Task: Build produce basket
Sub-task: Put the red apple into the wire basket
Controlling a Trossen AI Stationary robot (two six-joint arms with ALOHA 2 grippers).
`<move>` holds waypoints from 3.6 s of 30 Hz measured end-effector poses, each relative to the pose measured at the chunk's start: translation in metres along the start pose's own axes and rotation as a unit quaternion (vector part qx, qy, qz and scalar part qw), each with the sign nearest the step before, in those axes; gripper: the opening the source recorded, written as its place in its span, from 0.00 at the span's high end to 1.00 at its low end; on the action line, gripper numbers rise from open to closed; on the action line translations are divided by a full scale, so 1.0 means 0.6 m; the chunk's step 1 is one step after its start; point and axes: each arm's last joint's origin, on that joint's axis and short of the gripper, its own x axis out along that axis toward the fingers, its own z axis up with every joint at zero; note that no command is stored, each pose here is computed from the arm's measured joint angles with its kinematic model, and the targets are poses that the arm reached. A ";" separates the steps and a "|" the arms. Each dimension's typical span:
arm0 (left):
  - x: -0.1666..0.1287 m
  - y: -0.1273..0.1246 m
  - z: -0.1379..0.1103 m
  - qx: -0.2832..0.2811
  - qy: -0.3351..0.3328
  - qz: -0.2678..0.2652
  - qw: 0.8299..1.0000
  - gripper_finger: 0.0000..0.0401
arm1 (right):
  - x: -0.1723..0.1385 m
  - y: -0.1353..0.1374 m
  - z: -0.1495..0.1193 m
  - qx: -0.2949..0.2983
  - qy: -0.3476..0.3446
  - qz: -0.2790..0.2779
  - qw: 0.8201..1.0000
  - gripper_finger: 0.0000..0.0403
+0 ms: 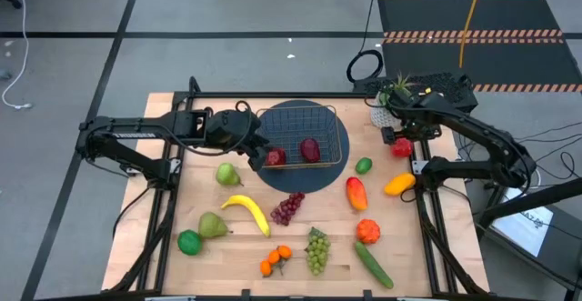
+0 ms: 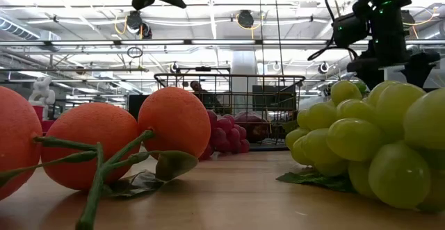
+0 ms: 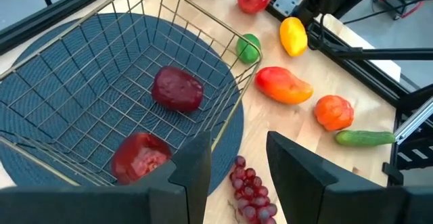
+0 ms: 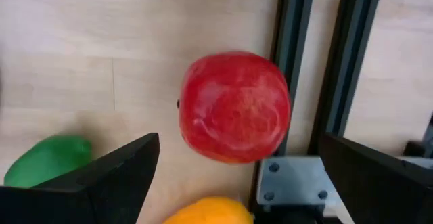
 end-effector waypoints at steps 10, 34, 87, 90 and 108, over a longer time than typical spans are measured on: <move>0.000 0.000 0.000 0.007 -0.001 -0.001 1.000 0.64 | 0.026 0.002 0.000 -0.001 -0.004 0.003 1.000 0.01; 0.000 0.000 0.000 0.030 -0.001 0.000 1.000 0.64 | 0.068 0.007 -0.003 -0.023 -0.023 0.017 0.999 0.10; -0.001 -0.001 -0.005 0.047 0.009 0.006 0.999 0.64 | -0.141 0.110 -0.011 0.068 -0.081 0.718 0.688 0.17; -0.006 0.001 -0.009 0.048 0.024 -0.002 0.999 0.64 | -0.157 0.136 -0.001 0.054 -0.095 0.722 0.684 0.17; -0.052 0.020 -0.024 0.022 0.057 0.019 0.998 0.64 | -0.139 0.254 0.081 -0.167 -0.259 0.601 0.737 0.17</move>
